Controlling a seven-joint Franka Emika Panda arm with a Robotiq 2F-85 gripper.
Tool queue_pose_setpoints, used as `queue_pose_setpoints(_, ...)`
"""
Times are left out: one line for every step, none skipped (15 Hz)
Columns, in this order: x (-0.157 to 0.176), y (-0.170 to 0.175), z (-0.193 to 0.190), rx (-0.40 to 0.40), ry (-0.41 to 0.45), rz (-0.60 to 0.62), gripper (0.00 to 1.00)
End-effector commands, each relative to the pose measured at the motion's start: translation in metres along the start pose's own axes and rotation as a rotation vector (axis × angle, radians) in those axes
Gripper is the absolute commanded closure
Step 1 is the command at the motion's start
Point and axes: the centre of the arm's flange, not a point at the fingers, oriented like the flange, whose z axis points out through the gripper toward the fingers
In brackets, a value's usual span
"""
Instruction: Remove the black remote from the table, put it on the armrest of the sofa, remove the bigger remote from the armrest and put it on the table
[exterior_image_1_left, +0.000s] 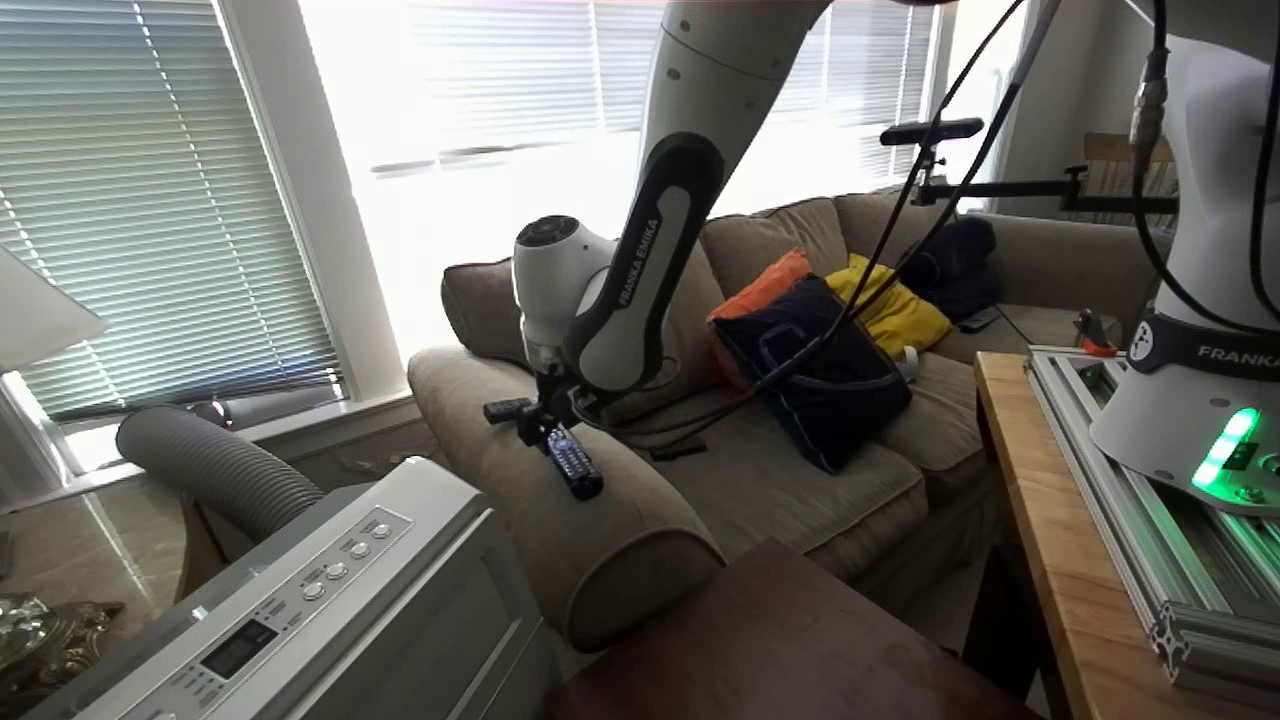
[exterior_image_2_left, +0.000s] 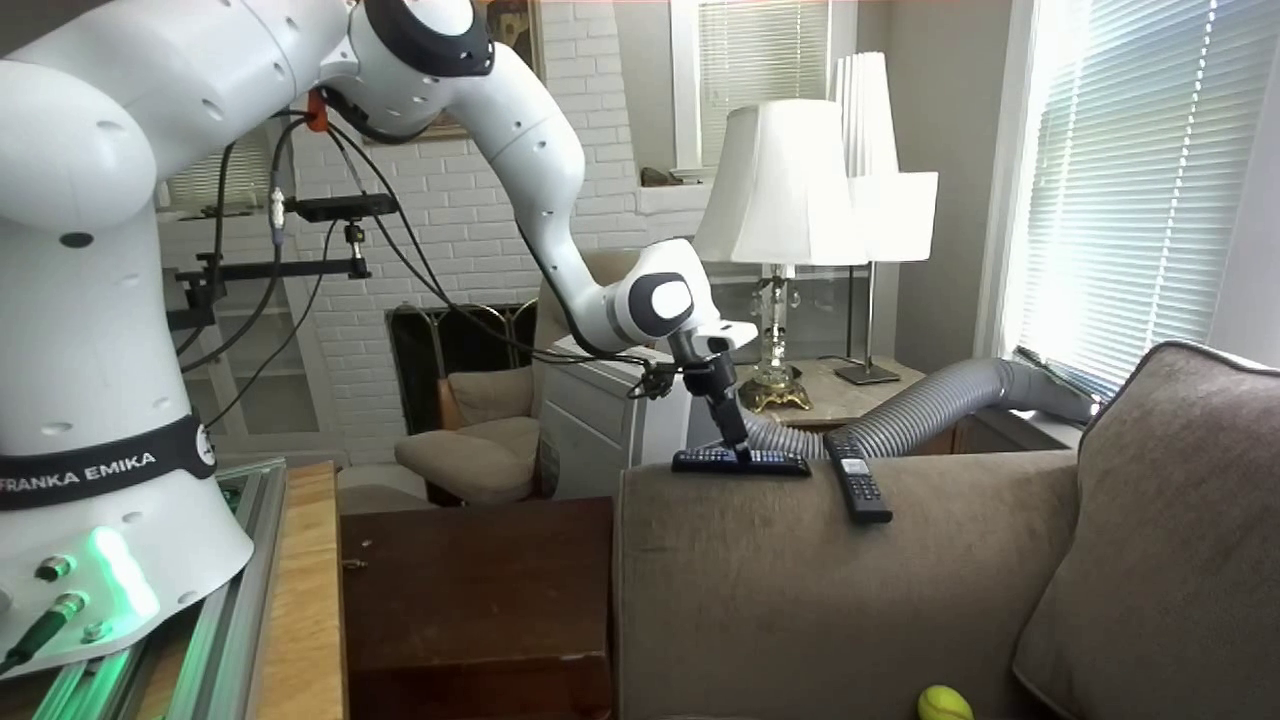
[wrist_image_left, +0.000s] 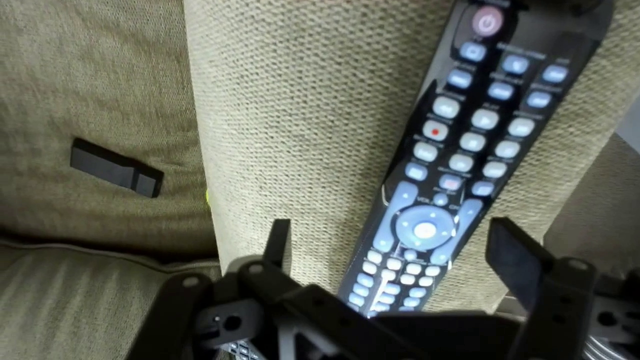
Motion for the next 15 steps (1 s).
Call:
queue_pose_setpoints(-0.006, -0.007, 0.008, -0.018, 0.056, 0.003, 0.0)
queue_pose_setpoints(-0.007, -0.007, 0.01, -0.017, 0.062, 0.004, 0.0)
queue_pose_setpoints(-0.007, -0.008, 0.012, -0.017, 0.066, 0.004, 0.0)
queue_pose_setpoints(-0.008, -0.009, 0.013, -0.017, 0.069, 0.004, 0.0)
queue_pose_setpoints(-0.009, -0.01, 0.014, -0.017, 0.075, 0.004, 0.0)
queue_pose_setpoints(-0.011, -0.01, 0.015, -0.014, 0.078, 0.004, 0.0)
queue_pose_setpoints(-0.011, -0.011, 0.016, -0.012, 0.081, 0.006, 0.01)
queue_pose_setpoints(-0.012, -0.011, 0.016, -0.01, 0.085, 0.009, 0.15)
queue_pose_setpoints(-0.012, -0.012, 0.018, -0.008, 0.089, 0.009, 0.26)
queue_pose_setpoints(-0.013, -0.012, 0.019, -0.007, 0.092, 0.008, 0.33)
queue_pose_setpoints(-0.013, -0.012, 0.02, -0.006, 0.093, 0.007, 0.4)
queue_pose_setpoints(-0.014, -0.013, 0.02, -0.006, 0.093, 0.005, 0.48)
queue_pose_setpoints(-0.014, -0.013, 0.02, -0.006, 0.093, 0.003, 0.55)
queue_pose_setpoints(-0.014, -0.013, 0.021, -0.005, 0.094, 0.002, 0.62)
queue_pose_setpoints(-0.014, -0.013, 0.021, -0.006, 0.093, 0.002, 0.69)
